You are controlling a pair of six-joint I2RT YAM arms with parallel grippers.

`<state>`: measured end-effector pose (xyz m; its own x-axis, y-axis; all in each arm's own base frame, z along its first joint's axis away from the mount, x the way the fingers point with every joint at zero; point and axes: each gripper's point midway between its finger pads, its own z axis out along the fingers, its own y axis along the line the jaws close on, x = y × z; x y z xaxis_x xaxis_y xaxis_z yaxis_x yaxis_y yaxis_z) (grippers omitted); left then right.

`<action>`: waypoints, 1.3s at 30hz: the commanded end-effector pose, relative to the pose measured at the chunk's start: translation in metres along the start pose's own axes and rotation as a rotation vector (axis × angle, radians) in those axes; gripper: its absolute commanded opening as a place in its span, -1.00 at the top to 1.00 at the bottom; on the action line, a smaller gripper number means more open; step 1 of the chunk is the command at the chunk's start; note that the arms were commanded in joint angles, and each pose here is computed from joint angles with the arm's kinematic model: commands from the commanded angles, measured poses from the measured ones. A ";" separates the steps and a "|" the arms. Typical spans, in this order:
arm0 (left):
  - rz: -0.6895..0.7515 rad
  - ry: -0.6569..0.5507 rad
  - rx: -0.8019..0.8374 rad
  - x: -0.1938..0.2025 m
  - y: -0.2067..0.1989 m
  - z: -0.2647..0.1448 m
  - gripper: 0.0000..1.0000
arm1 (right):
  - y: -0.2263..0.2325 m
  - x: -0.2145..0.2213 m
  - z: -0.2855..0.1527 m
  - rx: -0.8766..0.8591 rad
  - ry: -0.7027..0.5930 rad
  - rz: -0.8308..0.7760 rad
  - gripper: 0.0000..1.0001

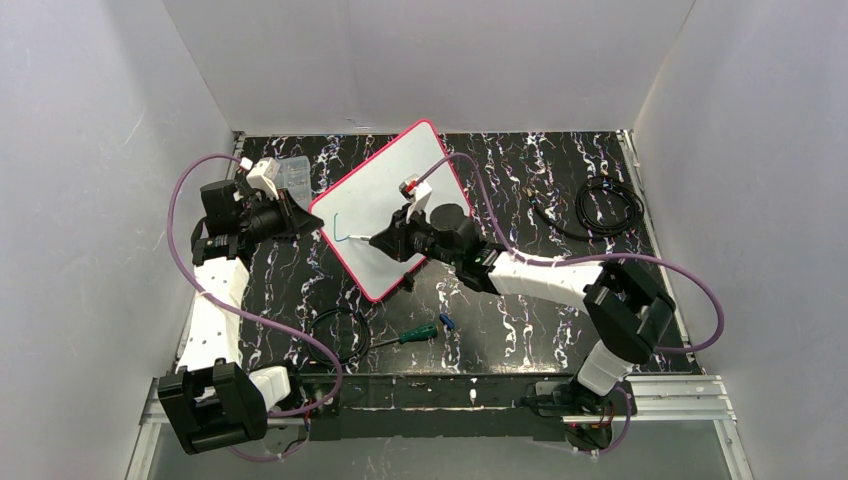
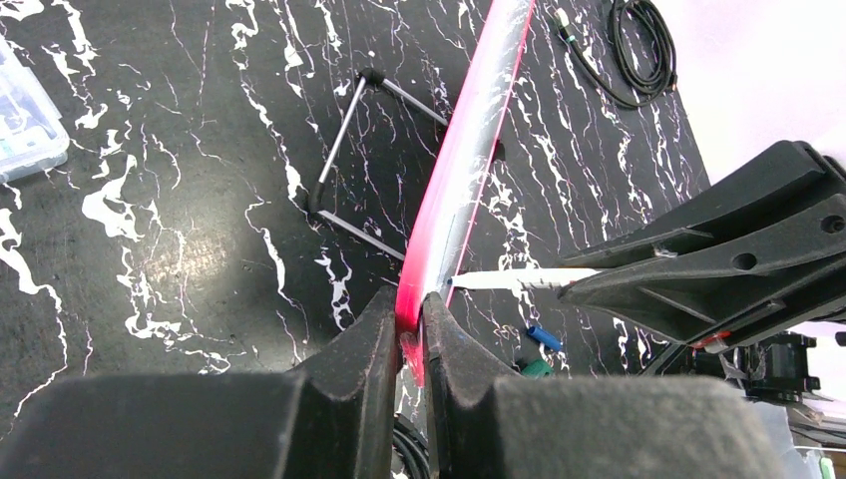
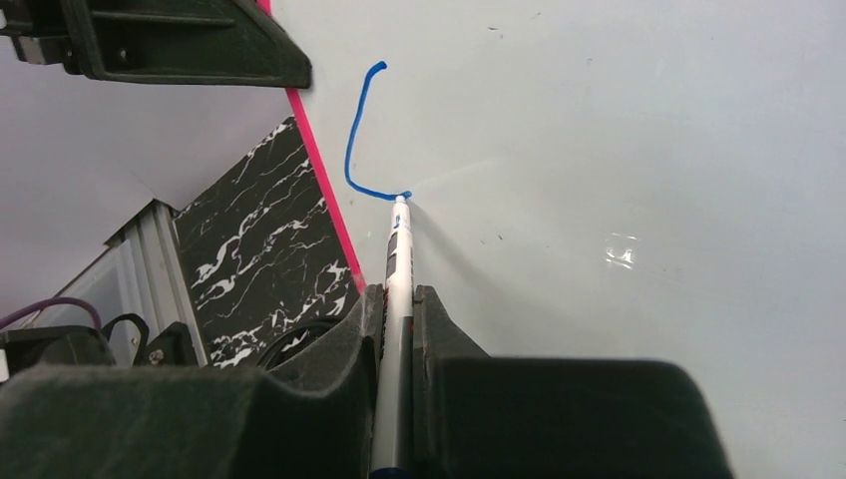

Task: Write a sentence on the whiteboard

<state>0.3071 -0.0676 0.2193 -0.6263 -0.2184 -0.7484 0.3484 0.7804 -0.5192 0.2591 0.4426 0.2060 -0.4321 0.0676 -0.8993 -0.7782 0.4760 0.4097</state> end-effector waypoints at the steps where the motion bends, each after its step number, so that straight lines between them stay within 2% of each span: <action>1: 0.040 0.004 -0.019 0.005 0.000 -0.005 1.00 | 0.024 -0.039 -0.017 -0.077 -0.078 -0.038 0.97; 7: 0.042 0.003 -0.027 0.004 0.001 -0.006 1.00 | 0.023 -0.045 -0.022 -0.062 -0.077 -0.069 0.97; 39: 0.045 0.003 -0.021 0.004 -0.001 -0.006 1.00 | -0.005 -0.053 0.007 -0.019 -0.135 -0.041 0.97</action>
<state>0.3051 -0.0684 0.2206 -0.6226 -0.2109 -0.7536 0.3561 0.7811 -0.5128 0.2766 0.4334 0.2227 -0.3904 0.0965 -0.9156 -0.7875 0.4801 0.3864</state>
